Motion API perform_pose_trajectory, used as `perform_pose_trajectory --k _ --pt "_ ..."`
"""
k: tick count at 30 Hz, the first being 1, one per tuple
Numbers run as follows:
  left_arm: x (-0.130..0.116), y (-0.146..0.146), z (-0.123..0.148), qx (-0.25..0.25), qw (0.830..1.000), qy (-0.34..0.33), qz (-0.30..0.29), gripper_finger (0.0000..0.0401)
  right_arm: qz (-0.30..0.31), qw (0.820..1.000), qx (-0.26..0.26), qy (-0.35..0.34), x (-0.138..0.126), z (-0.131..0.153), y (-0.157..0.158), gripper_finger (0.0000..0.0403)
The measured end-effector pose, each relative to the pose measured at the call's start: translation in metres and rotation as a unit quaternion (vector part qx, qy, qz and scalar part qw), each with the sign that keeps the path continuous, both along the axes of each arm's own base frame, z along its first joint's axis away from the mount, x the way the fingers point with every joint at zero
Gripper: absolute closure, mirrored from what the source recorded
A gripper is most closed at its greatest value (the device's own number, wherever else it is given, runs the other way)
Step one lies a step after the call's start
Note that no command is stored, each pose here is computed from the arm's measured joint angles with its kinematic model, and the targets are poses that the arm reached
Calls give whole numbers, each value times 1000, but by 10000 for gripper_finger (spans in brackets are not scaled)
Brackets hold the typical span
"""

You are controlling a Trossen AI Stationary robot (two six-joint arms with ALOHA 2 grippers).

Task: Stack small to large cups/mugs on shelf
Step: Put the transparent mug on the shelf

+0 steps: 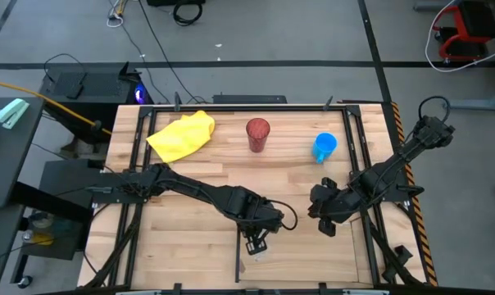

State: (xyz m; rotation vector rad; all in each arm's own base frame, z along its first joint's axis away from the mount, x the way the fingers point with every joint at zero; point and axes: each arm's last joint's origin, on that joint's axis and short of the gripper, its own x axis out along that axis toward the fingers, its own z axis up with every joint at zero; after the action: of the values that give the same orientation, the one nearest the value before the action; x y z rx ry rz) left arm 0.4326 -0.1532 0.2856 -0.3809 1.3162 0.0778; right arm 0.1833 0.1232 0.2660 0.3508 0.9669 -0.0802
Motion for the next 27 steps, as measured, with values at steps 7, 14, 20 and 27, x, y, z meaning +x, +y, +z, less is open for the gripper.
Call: perform_pose_trajectory --k 7,14,20,27 --pt "1 1 0 1 1000 -1 -2 399 76 988 27 -130 15 15 22 317" --pt "2 7 0 5 1000 -3 1 399 78 993 5 -89 35 -15 38 317" --pt "5 8 -11 14 1000 16 -6 399 86 991 13 -100 54 -35 54 317" --pt "10 9 -23 9 999 34 -6 400 71 990 12 -117 73 -52 59 317"
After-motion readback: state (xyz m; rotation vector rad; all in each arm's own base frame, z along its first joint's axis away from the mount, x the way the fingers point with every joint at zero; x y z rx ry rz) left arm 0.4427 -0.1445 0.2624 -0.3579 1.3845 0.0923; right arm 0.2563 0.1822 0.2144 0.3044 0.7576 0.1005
